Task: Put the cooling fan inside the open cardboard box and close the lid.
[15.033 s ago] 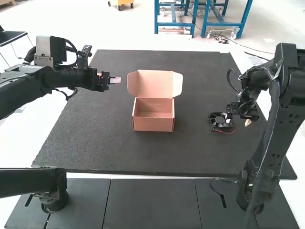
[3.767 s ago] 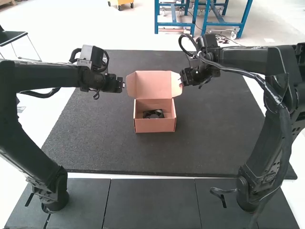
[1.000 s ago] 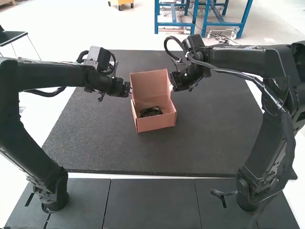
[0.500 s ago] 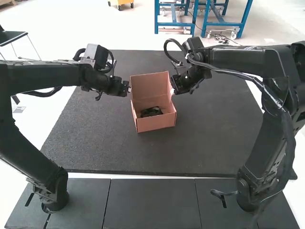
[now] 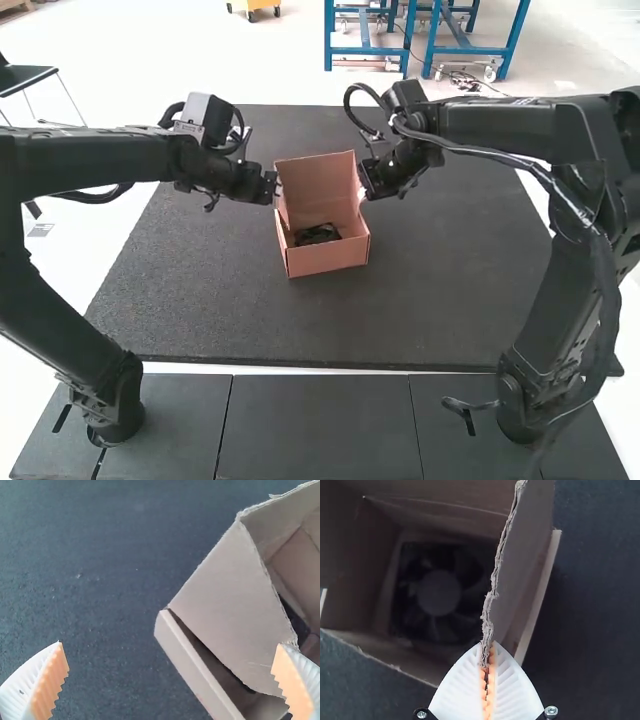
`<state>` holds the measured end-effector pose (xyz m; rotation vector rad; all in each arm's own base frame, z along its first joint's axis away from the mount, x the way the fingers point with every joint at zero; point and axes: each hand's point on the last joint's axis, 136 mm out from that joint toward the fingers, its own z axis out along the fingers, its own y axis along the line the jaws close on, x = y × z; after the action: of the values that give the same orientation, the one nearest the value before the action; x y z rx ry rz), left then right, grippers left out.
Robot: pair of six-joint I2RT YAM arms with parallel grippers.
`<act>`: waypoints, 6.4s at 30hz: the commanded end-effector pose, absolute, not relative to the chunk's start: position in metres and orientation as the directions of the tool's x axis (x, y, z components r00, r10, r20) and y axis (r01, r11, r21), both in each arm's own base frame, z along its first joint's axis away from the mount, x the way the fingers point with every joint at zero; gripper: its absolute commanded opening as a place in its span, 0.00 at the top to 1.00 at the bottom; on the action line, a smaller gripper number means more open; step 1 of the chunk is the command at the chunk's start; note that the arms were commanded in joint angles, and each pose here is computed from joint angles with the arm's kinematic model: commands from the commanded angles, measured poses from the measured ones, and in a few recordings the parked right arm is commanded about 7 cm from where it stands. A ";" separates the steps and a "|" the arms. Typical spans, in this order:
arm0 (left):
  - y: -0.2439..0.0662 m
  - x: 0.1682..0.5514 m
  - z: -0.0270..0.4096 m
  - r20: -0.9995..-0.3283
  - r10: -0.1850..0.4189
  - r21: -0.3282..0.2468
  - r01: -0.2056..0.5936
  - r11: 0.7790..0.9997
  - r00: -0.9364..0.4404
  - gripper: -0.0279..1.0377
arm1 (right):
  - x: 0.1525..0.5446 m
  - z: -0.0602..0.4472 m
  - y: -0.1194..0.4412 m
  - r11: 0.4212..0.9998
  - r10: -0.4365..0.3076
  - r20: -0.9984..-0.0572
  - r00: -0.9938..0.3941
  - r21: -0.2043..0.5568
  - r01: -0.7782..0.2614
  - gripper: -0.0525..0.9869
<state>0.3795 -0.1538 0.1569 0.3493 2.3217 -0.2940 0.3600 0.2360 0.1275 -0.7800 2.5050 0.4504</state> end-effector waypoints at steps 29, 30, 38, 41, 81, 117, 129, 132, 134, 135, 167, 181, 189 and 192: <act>-0.100 0.376 0.179 -0.739 0.148 -0.006 0.226 0.974 -0.657 0.07 | 0.352 0.140 0.218 0.801 -0.472 -0.514 -0.716 0.089 -0.592 0.12; -0.099 0.378 0.181 -0.746 0.144 -0.003 0.220 0.976 -0.650 0.07 | 0.351 0.148 0.219 0.798 -0.468 -0.529 -0.708 0.092 -0.596 0.12; -0.102 0.391 0.193 -0.782 0.127 -0.010 0.215 0.977 -0.610 0.07 | 0.342 0.206 0.217 0.800 -0.407 -0.628 -0.663 0.105 -0.591 0.13; -0.104 0.397 0.198 -0.791 0.123 -0.012 0.216 0.976 -0.599 0.07 | 0.335 0.214 0.214 0.801 -0.400 -0.630 -0.666 0.112 -0.588 0.13; -0.184 0.397 0.182 -0.751 0.207 -0.086 0.403 0.911 -0.627 0.07 | 0.289 0.230 0.182 0.817 -0.382 -0.615 -0.690 0.124 -0.563 0.13; -0.199 0.354 0.078 -0.613 0.294 -0.121 0.455 0.882 -0.733 0.07 | 0.290 0.231 0.176 0.828 -0.365 -0.608 -0.705 0.135 -0.545 0.14; -0.197 0.359 0.059 -0.621 0.278 -0.112 0.434 0.894 -0.733 0.07 | 0.290 0.231 0.176 0.829 -0.363 -0.606 -0.707 0.136 -0.542 0.14; -0.197 0.365 0.079 -0.640 0.249 -0.124 0.418 0.900 -0.727 0.07 | 0.290 0.229 0.176 0.829 -0.363 -0.602 -0.711 0.139 -0.541 0.13; -0.197 0.372 0.107 -0.684 0.202 -0.142 0.399 0.906 -0.701 0.07 | 0.290 0.227 0.176 0.830 -0.363 -0.602 -0.711 0.138 -0.541 0.13; -0.195 0.377 0.125 -0.716 0.182 -0.144 0.398 0.906 -0.674 0.07 | 0.291 0.228 0.176 0.829 -0.361 -0.610 -0.706 0.137 -0.542 0.13; -0.054 0.315 0.214 -0.987 -0.027 -0.062 0.225 0.972 -0.156 0.07 | 0.336 0.225 0.058 0.968 0.144 -0.931 -0.336 0.204 -0.149 0.09; -0.051 0.278 0.213 -0.999 -0.008 0.007 0.314 0.949 0.047 0.07 | 0.314 0.183 0.042 0.982 0.073 -0.967 -0.245 0.112 -0.151 0.09; -0.050 0.248 0.224 -0.979 0.004 0.067 0.298 0.952 0.205 0.07 | 0.294 0.163 0.041 0.986 0.070 -0.978 -0.198 0.098 -0.133 0.09; -0.049 0.239 0.227 -0.972 0.041 0.107 0.280 0.954 0.232 0.08 | 0.289 0.167 0.042 0.985 0.073 -0.984 -0.161 0.097 -0.143 0.09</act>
<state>0.2484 -0.0484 0.2140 0.2493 1.4052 -0.2091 0.2901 0.0431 0.1517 -0.0515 1.7844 0.2070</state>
